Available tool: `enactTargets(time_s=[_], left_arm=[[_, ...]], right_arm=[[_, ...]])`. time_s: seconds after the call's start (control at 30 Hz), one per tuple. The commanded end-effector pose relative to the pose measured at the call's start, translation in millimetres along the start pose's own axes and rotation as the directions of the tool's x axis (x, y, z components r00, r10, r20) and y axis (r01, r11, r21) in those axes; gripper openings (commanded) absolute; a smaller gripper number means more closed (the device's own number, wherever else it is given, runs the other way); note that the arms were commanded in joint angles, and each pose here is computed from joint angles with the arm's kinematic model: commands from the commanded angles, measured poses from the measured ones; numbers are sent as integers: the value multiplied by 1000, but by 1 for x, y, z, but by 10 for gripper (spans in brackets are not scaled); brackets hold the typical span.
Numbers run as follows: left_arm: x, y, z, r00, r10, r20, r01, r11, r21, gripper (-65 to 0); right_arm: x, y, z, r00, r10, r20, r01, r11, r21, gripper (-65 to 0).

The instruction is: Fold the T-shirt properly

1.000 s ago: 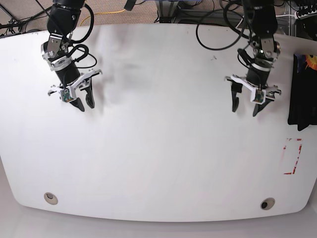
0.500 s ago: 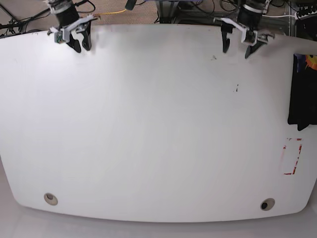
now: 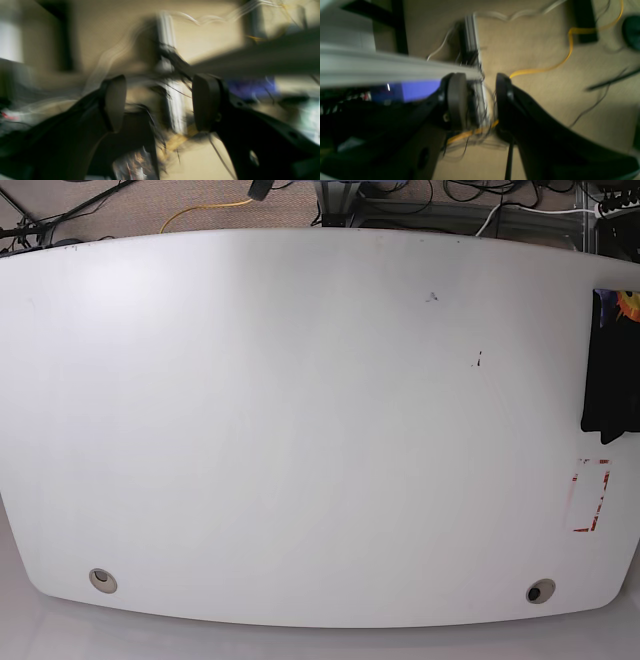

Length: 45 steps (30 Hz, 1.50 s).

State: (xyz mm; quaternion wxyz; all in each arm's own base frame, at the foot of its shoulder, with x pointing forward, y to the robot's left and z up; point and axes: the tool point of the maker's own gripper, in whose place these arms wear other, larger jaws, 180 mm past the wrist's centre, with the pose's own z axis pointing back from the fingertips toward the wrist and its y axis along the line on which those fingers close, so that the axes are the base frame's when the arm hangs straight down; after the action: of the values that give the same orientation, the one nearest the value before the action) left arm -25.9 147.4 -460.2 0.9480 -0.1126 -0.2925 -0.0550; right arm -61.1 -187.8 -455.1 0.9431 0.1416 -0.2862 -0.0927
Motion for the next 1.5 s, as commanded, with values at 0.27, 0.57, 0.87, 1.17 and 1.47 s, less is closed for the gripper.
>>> enactTargets(time_s=[0.27, 0.57, 0.87, 1.17, 1.47], left_arm=[[-95, 26, -64, 963, 126, -236, -127, 992, 13, -267], [-131, 59, -113, 890, 217, -402, -170, 974, 151, -262], [-120, 63, -144, 866, 190, -462, -108, 974, 198, -262], [-110, 61, -158, 843, 250, -476, -145, 958, 246, -262], [-113, 74, -154, 842, 243, -481, -100, 948, 303, -262]], right_arm=[[-72, 3, -66, 981, -49, -186, 56, 998, 33, -461], [-90, -18, -125, 951, -25, -309, 8, 998, -56, -460], [-86, -38, -159, 921, -1, -389, -50, 991, -122, -457], [-68, -47, -181, 901, -14, -434, -55, 988, -147, -457], [-57, -49, -188, 905, -5, -426, -63, 987, -146, -457]])
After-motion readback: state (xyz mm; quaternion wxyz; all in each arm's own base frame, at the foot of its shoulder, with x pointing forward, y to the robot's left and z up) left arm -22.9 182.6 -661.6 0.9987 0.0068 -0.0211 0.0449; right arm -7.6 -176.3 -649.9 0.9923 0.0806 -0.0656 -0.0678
